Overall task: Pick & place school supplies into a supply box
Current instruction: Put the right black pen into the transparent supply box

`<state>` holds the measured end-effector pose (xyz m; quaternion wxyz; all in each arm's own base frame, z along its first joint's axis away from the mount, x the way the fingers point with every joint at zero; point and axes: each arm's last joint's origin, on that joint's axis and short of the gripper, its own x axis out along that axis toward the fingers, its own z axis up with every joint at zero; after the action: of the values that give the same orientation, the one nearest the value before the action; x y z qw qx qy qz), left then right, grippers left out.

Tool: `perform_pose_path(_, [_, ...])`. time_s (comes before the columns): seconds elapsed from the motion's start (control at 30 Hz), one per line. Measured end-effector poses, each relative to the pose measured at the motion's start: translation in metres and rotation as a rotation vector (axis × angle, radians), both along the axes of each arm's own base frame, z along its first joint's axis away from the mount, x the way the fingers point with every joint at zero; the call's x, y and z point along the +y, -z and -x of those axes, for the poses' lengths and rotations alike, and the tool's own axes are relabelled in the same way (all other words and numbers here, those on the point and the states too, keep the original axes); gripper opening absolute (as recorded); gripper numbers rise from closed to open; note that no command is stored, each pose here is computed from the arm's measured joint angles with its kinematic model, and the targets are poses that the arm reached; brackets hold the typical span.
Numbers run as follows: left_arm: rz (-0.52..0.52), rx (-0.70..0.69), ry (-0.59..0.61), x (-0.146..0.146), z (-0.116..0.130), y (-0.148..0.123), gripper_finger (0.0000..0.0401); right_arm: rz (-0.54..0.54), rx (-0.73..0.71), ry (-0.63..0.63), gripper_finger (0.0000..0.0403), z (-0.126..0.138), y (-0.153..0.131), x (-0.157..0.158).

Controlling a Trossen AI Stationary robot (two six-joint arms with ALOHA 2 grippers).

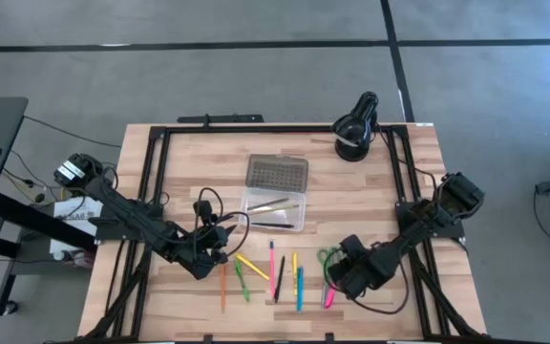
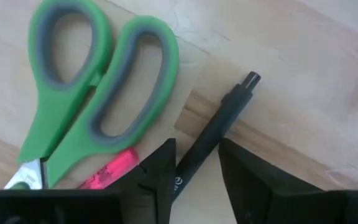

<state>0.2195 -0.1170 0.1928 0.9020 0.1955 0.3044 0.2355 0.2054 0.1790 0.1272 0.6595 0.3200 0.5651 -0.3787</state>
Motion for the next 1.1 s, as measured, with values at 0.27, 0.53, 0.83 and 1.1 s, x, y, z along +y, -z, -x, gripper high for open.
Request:
perform_pose_path(0.27, [0.004, 0.005, -0.009, 0.0007, 0.0010, 0.0009, 0.0130, -0.083, 0.090, -0.008, 0.0120, 0.0012, 0.0004, -0.0002])
perform_pose_path(0.53, [0.013, 0.010, -0.024, 0.0017, 0.0027, 0.0020, 0.0130, -0.121, 0.125, -0.020, 0.0097, 0.0022, 0.0005, 0.0009])
perform_pose_path(0.83, [0.014, 0.009, -0.024, 0.0017, 0.0026, 0.0020, 0.0130, -0.133, 0.133, -0.052, 0.0042, 0.0025, 0.0007, 0.0016])
perform_pose_path(1.1, [0.014, 0.008, -0.024, 0.0017, 0.0026, 0.0020, 0.0130, -0.125, 0.129, -0.067, 0.0015, 0.0024, 0.0006, 0.0013])
